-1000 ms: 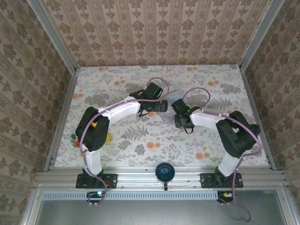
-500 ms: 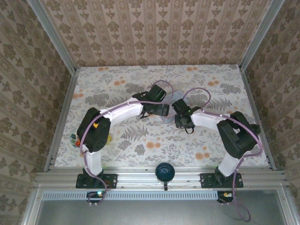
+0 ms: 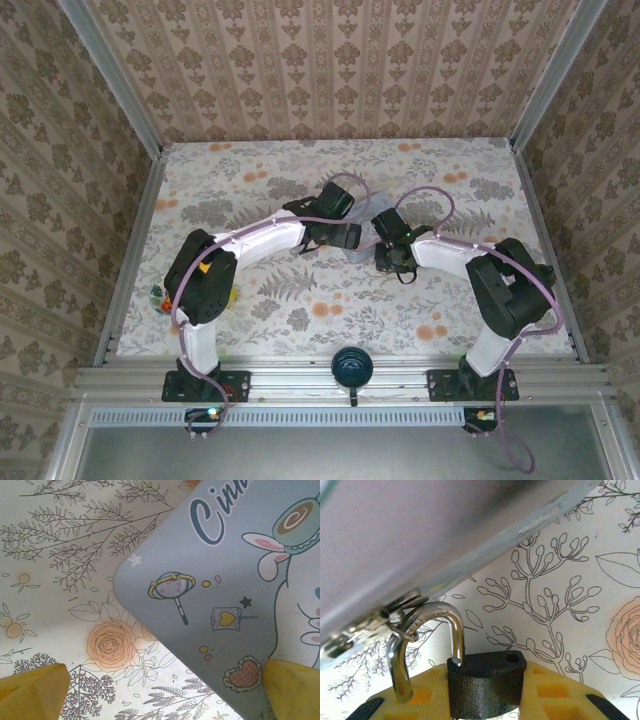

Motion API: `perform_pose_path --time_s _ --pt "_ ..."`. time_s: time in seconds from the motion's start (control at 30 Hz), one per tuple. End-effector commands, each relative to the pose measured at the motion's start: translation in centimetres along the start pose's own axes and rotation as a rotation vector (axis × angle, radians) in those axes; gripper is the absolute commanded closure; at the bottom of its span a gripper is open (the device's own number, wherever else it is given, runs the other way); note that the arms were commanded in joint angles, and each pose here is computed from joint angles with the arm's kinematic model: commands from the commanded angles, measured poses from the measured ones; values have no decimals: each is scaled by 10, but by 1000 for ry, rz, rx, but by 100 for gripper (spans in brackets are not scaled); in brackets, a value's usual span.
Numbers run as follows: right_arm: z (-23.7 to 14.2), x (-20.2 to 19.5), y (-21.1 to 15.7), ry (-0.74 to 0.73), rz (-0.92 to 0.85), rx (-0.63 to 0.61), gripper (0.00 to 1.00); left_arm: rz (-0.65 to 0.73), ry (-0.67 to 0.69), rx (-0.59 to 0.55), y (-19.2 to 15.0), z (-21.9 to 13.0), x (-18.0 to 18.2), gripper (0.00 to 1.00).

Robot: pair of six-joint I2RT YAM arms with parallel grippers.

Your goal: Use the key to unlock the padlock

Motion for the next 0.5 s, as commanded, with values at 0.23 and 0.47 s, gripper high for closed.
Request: perform_pose_path --time_s 0.23,0.47 --pt "-10 12 21 75 86 -54 92 49 10 116 -35 10 1 0" --pt "-15 17 32 91 119 -79 92 45 9 117 -36 10 1 0"
Point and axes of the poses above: each hand's point on the last joint's axis, 136 mm out from that joint toward the fingers, its own z axis out along the fingers, its own x axis along the line the jaws close on, y = z × x, the point moved 3 cm from there along -z, back along the fingers, and after that the axes turned 12 degrees about z, right-handed, at the moved point
